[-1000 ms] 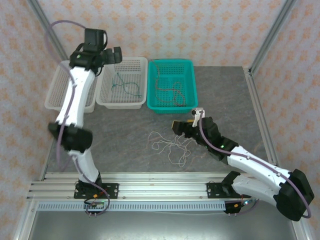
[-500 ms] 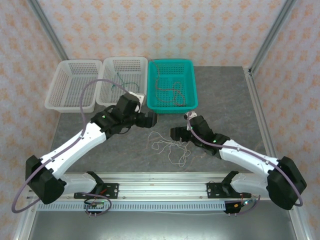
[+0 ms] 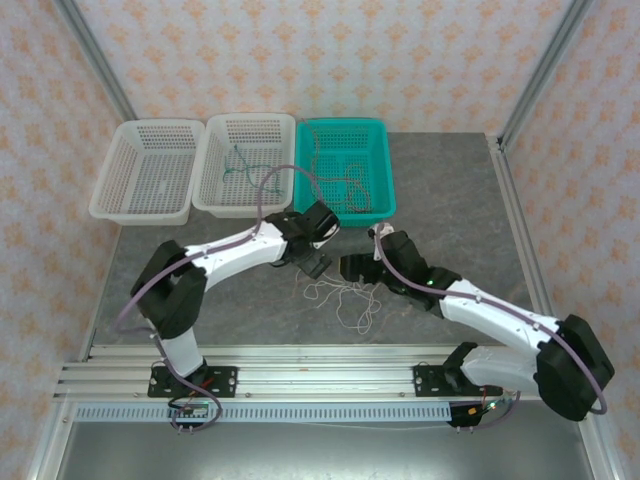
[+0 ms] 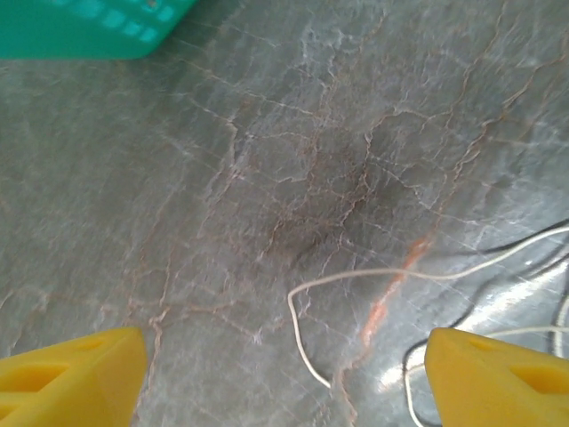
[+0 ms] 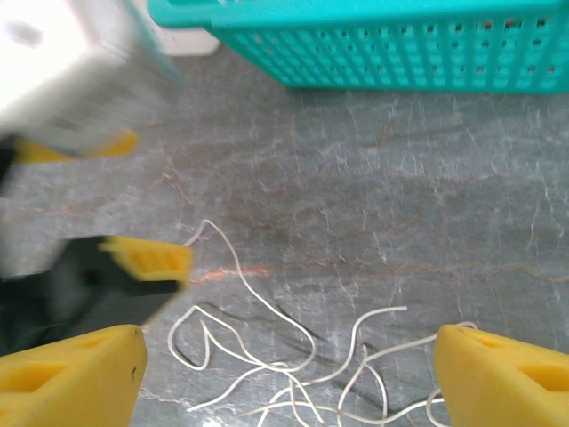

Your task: Untangle the cables

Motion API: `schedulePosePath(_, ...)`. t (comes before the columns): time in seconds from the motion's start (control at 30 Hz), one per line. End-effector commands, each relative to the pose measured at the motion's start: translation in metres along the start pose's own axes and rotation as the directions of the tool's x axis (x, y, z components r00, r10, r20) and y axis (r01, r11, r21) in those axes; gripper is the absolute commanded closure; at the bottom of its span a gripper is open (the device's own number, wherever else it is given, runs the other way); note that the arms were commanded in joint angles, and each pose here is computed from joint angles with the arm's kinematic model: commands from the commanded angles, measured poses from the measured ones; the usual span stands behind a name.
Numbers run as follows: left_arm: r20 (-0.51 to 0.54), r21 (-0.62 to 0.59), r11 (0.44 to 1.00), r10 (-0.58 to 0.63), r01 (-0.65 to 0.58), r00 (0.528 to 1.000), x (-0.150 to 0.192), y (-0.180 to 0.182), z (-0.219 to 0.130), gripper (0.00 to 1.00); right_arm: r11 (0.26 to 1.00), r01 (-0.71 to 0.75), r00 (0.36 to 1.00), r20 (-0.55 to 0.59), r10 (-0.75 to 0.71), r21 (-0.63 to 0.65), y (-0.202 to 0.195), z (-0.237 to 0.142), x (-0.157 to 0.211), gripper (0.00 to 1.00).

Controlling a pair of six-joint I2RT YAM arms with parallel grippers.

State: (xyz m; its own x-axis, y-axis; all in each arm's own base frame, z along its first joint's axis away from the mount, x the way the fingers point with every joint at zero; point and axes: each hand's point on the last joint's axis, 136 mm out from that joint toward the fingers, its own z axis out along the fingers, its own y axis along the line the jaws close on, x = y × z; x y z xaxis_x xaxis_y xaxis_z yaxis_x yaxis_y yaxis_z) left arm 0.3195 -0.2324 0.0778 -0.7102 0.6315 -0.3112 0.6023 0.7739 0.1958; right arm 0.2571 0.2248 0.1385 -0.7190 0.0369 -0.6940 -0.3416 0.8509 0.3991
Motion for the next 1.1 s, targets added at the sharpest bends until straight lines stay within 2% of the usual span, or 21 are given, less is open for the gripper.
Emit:
schedulePosePath(0.0, -0.062, 0.086, 0.99, 0.117, -0.111, 0.991, 0.008, -0.007, 0.008, 0.18, 1.0, -0.01, 0.999, 0.048, 0.009, 0.019, -0.006, -0.011, -0.003, 0.15)
schedulePosePath(0.1, -0.111, 0.177, 0.972, 0.177, -0.156, 0.978, 0.016, -0.022, 0.019, 0.18, 1.0, -0.004, 0.998, 0.065, 0.003, 0.024, -0.008, -0.016, -0.004, 0.15)
schedulePosePath(0.23, -0.158, 0.187, 0.968, 0.197, -0.166, 0.968, 0.02, -0.024, 0.036, 0.2, 1.0, -0.009, 0.997, 0.076, 0.007, 0.022, -0.008, -0.018, -0.005, 0.14)
schedulePosePath(0.5, -0.169, 0.228, 0.962, 0.189, -0.148, 0.967, 0.018, -0.028, 0.057, 0.41, 1.0, -0.011, 0.997, 0.074, 0.01, 0.017, -0.007, -0.019, -0.006, 0.14)
schedulePosePath(0.6, -0.164, 0.249, 0.957, 0.19, -0.146, 0.968, 0.019, -0.032, 0.059, 0.56, 1.0, -0.01, 0.997, 0.075, 0.009, 0.018, -0.007, -0.019, -0.006, 0.14)
schedulePosePath(0.73, -0.17, 0.244, 0.958, 0.196, -0.152, 0.966, 0.026, -0.032, 0.061, 0.83, 1.0, -0.015, 0.998, 0.061, 0.014, 0.012, -0.006, -0.017, -0.004, 0.14)
schedulePosePath(0.83, -0.158, 0.246, 0.957, 0.193, -0.151, 0.968, 0.029, -0.032, 0.054, 1.0, 1.0, -0.008, 0.999, 0.032, 0.009, -0.015, -0.001, -0.013, 0.002, 0.14)
schedulePosePath(0.9, -0.118, 0.251, 0.957, 0.177, -0.143, 0.977, 0.025, -0.032, 0.043, 1.0, 1.0, -0.003, 1.0, 0.002, 0.003, -0.029, 0.0, -0.007, 0.009, 0.14)
schedulePosePath(1.07, 0.057, 0.341, 0.935, 0.082, -0.097, 0.995, 0.004, -0.044, -0.014, 1.0, 0.998, 0.043, 0.997, -0.061, -0.046, -0.043, 0.015, 0.015, 0.017, 0.14)
